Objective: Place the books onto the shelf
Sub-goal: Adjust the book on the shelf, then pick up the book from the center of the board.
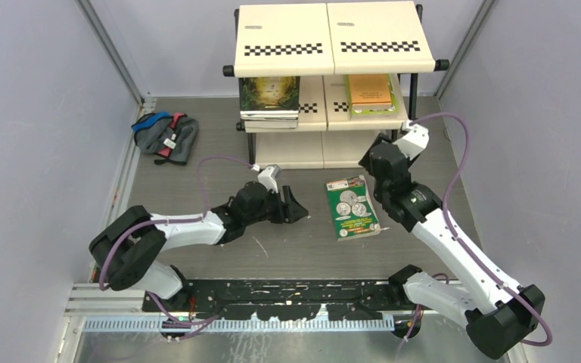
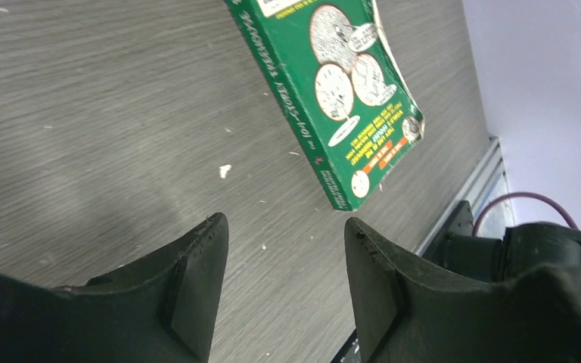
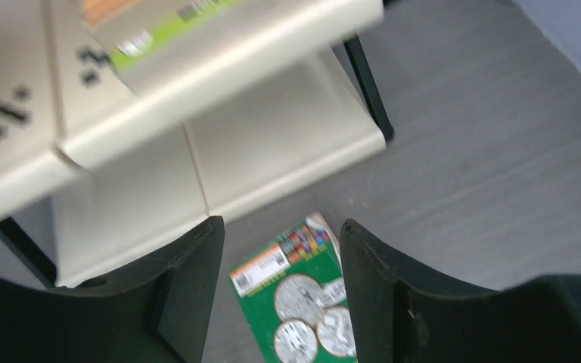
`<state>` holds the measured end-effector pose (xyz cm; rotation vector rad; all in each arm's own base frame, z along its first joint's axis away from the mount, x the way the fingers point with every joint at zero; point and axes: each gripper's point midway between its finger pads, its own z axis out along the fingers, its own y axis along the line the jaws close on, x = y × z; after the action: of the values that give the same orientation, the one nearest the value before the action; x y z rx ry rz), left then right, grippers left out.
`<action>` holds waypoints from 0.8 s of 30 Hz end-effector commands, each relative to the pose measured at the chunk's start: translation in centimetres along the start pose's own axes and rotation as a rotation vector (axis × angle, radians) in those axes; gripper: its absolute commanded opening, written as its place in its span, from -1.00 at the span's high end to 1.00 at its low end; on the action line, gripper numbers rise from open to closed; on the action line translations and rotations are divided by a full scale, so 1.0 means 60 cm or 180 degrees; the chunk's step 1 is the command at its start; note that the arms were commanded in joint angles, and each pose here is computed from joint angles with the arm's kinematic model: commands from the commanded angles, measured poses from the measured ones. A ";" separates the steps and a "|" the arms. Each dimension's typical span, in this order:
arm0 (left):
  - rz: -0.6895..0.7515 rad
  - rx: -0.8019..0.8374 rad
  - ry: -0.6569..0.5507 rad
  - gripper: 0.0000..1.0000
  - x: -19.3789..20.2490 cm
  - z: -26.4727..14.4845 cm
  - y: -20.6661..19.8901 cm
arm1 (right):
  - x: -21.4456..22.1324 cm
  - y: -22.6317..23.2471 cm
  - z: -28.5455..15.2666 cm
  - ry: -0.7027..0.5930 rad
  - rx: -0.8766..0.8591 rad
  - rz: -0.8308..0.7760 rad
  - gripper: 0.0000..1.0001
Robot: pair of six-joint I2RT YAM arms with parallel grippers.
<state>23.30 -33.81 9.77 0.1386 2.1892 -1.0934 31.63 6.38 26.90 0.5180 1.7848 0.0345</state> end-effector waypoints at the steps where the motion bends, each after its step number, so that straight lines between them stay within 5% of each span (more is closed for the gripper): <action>1: 0.0040 0.0537 0.0018 -0.17 -0.010 0.015 -0.072 | 0.076 -0.059 -0.012 0.0352 0.0385 0.0180 -0.27; 24: -0.0167 0.0820 0.0437 -0.18 0.029 0.108 -0.099 | 0.306 -0.170 0.016 0.1334 0.1012 0.0636 -0.31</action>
<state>22.39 -41.11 7.60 0.2558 2.2613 -1.3589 24.47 3.71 7.76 0.8902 2.1701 -0.0727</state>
